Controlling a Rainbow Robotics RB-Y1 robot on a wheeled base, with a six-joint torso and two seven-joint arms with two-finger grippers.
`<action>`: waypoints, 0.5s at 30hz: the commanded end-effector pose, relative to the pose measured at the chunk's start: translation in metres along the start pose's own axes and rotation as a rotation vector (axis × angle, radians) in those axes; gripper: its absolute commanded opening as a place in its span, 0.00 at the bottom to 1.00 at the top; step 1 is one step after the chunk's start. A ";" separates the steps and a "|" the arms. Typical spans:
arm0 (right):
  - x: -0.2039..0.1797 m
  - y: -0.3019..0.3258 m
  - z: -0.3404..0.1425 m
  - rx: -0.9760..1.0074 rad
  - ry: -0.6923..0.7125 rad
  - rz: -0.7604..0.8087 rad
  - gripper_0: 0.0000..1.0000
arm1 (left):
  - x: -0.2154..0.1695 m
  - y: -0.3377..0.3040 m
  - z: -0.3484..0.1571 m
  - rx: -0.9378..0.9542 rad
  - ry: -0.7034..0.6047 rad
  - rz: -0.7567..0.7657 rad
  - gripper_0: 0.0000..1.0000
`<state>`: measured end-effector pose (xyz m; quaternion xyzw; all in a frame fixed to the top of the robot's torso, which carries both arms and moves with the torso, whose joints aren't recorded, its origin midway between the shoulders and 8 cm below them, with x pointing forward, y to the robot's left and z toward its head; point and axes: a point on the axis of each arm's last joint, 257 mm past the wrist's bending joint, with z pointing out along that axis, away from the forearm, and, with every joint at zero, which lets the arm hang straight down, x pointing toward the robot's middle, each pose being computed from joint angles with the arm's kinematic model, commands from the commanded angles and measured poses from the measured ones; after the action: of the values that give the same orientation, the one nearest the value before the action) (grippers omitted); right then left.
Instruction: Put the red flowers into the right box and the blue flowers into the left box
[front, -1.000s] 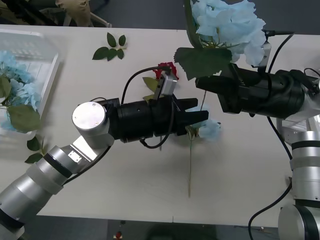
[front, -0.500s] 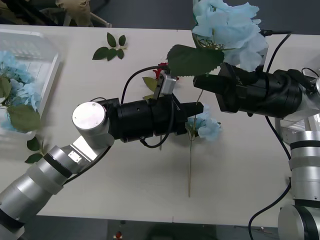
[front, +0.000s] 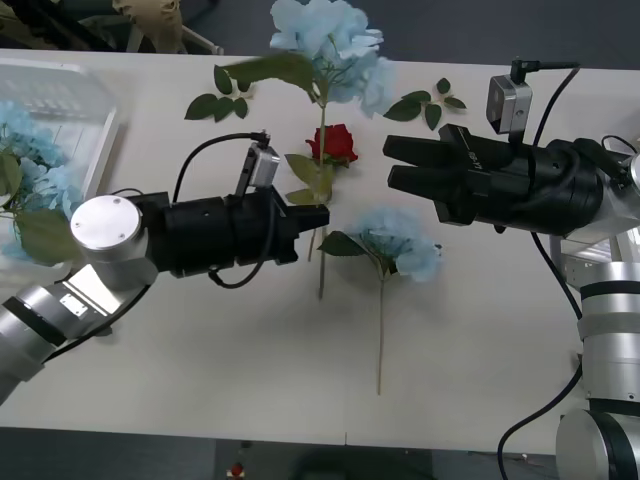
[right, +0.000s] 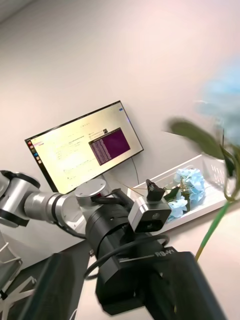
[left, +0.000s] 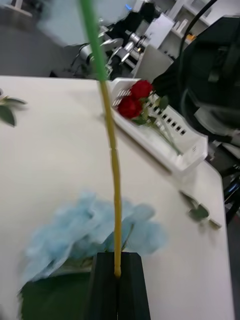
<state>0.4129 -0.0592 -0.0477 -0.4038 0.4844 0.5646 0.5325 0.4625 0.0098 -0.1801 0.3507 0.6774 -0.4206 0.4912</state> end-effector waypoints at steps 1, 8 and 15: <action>-0.013 0.003 0.009 -0.022 0.004 -0.059 1.00 | 0.014 0.028 -0.039 -0.068 0.057 0.025 0.00; -0.014 0.003 0.009 -0.021 0.003 -0.060 1.00 | 0.001 0.062 -0.085 -0.144 0.070 0.009 0.00; -0.010 -0.003 -0.003 0.005 0.052 -0.072 1.00 | -0.015 0.109 -0.164 -0.282 0.080 0.021 0.00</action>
<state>0.4141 -0.0594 -0.0507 -0.4057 0.4895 0.5605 0.5307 0.4991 0.1573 -0.1796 0.3063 0.7420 -0.3305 0.4964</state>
